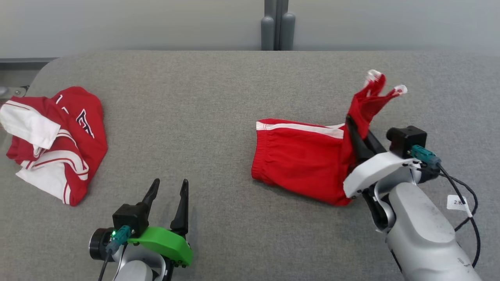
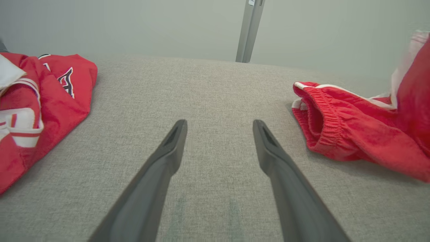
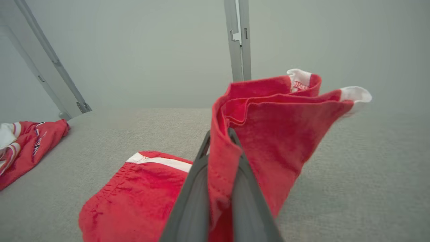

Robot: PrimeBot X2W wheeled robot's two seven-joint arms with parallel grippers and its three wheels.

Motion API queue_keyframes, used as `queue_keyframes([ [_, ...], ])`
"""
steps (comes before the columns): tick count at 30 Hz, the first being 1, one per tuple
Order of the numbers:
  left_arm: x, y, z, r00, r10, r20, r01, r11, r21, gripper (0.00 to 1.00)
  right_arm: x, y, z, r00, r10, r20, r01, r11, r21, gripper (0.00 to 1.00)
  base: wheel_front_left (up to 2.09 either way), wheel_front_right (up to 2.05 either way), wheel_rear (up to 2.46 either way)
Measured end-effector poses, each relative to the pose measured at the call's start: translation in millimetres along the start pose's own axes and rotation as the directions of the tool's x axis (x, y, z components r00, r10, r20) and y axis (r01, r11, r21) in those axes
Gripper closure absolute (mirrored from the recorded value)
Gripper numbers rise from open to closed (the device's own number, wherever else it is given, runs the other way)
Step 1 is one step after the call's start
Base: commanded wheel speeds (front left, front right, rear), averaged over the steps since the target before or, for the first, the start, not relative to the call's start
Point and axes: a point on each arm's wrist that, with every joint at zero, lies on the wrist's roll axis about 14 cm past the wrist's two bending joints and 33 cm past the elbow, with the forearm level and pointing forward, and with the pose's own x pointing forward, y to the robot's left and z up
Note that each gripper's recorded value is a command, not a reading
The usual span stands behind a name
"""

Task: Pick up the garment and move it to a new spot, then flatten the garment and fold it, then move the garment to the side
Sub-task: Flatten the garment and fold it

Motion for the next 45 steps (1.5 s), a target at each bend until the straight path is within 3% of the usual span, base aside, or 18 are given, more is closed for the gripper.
queue_keyframes([
  [6, -11, 12, 0, 0.999, 0.039, 0.002, -0.039, 0.999, -0.010, 0.00, 13, 69, -12, 0.980, 0.194, -0.041, -0.194, 0.981, -0.011, 1.00, 0.00, 0.00, 0.00],
  [14, -27, 33, 2, 0.993, 0.115, 0.009, -0.115, 0.993, -0.016, 0.00, 13, 119, -49, 0.934, 0.323, -0.154, -0.327, 0.945, -0.002, 1.00, 0.00, 0.00, 0.00],
  [15, -29, 35, 2, 0.992, 0.122, 0.009, -0.122, 0.992, -0.016, 0.00, 13, 123, -53, 0.929, 0.332, -0.166, -0.336, 0.942, 0.001, 0.84, 0.00, 0.00, 0.00],
  [16, -30, 37, 1, 0.992, 0.129, 0.008, -0.129, 0.992, -0.016, 0.00, 13, 125, -56, 0.926, 0.336, -0.174, -0.340, 0.940, 0.010, 0.54, 0.00, 0.00, 0.00],
  [17, -31, 39, 1, 0.991, 0.134, 0.007, -0.134, 0.991, -0.016, 0.00, 13, 128, -58, 0.924, 0.339, -0.178, -0.342, 0.940, 0.020, 0.06, 0.00, 0.00, 0.00],
  [18, -32, 41, 1, 0.990, 0.140, 0.006, -0.140, 0.990, -0.016, 0.00, 14, 129, -58, 0.924, 0.340, -0.176, -0.340, 0.940, 0.033, 0.00, 0.00, 0.00, 0.00],
  [24, -30, 43, 0, 0.988, 0.152, 0.005, -0.152, 0.988, -0.005, 0.00, 18, 114, -35, 0.953, 0.287, -0.095, -0.280, 0.956, 0.084, 0.00, 0.00, 0.00, 0.00],
  [32, -22, 35, 4, 0.991, 0.129, 0.022, -0.129, 0.992, 0.013, 0.00, -17, 11, -25, 0.998, 0.005, -0.055, -0.002, 0.999, 0.048, 0.00, 0.00, 0.00, 0.00],
  [39, -12, 19, 5, 0.997, 0.077, 0.025, -0.078, 0.996, 0.041, 0.00, -67, -56, -24, 0.979, -0.201, -0.044, 0.201, 0.980, -0.004, 0.00, 0.00, 0.00, 0.00],
  [45, -8, 10, 5, 0.999, 0.048, 0.024, -0.049, 0.998, 0.049, 0.00, -97, -76, -21, 0.956, -0.290, -0.029, 0.291, 0.957, -0.001, 0.00, 0.00, 0.00, 0.00],
])
